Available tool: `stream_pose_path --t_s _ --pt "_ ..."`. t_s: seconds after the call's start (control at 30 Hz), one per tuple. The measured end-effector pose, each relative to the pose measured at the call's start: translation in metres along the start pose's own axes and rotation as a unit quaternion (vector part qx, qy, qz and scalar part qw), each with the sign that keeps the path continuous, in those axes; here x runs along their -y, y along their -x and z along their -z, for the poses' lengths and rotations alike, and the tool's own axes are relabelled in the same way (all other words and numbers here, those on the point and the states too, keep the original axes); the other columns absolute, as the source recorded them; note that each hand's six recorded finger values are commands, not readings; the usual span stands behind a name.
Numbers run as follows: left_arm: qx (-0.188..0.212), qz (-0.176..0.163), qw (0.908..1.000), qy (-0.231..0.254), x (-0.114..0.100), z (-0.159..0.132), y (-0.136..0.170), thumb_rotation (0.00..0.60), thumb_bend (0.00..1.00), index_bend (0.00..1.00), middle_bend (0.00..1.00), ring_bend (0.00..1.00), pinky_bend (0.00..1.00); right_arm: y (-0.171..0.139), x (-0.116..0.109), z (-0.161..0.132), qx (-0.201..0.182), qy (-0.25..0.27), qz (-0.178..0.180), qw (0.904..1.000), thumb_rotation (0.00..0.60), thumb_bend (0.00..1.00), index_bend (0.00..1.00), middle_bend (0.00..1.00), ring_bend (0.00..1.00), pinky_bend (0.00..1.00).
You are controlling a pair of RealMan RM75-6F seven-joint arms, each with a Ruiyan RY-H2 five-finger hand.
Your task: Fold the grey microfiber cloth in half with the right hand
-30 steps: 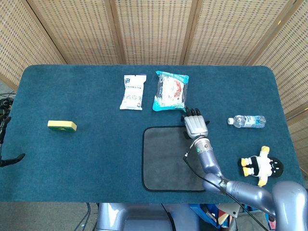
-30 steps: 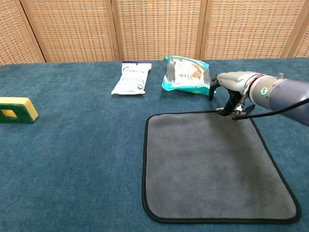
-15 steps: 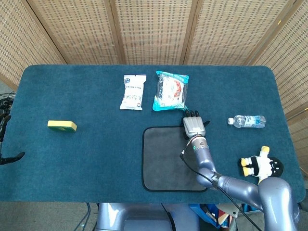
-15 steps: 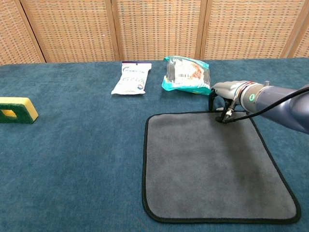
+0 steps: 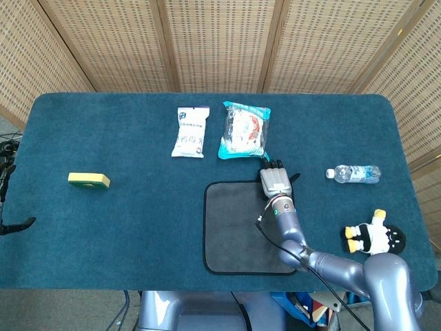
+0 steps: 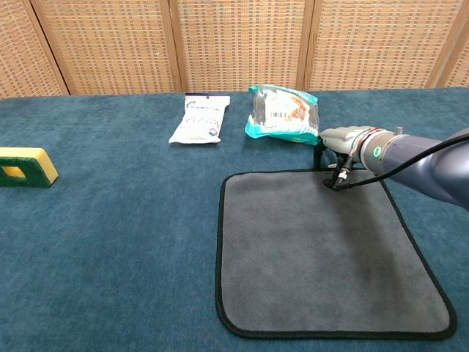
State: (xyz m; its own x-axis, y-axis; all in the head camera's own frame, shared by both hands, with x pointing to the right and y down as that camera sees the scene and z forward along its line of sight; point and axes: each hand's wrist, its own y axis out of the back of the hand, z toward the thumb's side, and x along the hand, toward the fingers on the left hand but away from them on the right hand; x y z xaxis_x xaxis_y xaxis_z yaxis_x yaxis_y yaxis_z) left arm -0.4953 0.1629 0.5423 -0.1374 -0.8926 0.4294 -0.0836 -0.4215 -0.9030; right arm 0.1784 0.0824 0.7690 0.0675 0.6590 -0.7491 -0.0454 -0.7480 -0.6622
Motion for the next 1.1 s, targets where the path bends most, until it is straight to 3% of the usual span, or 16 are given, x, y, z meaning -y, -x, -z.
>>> stream_pose_path --t_s 1.1 --pt "0.004 -0.003 1.0 0.003 -0.0018 -0.0005 0.0028 0.6 0.11 0.0 0.0 0.0 0.0 -0.0062 -0.0067 0.0056 -0.008 0.006 0.029 0.9995 0.6 0.51 0.62 0.0 0.0 0.0"
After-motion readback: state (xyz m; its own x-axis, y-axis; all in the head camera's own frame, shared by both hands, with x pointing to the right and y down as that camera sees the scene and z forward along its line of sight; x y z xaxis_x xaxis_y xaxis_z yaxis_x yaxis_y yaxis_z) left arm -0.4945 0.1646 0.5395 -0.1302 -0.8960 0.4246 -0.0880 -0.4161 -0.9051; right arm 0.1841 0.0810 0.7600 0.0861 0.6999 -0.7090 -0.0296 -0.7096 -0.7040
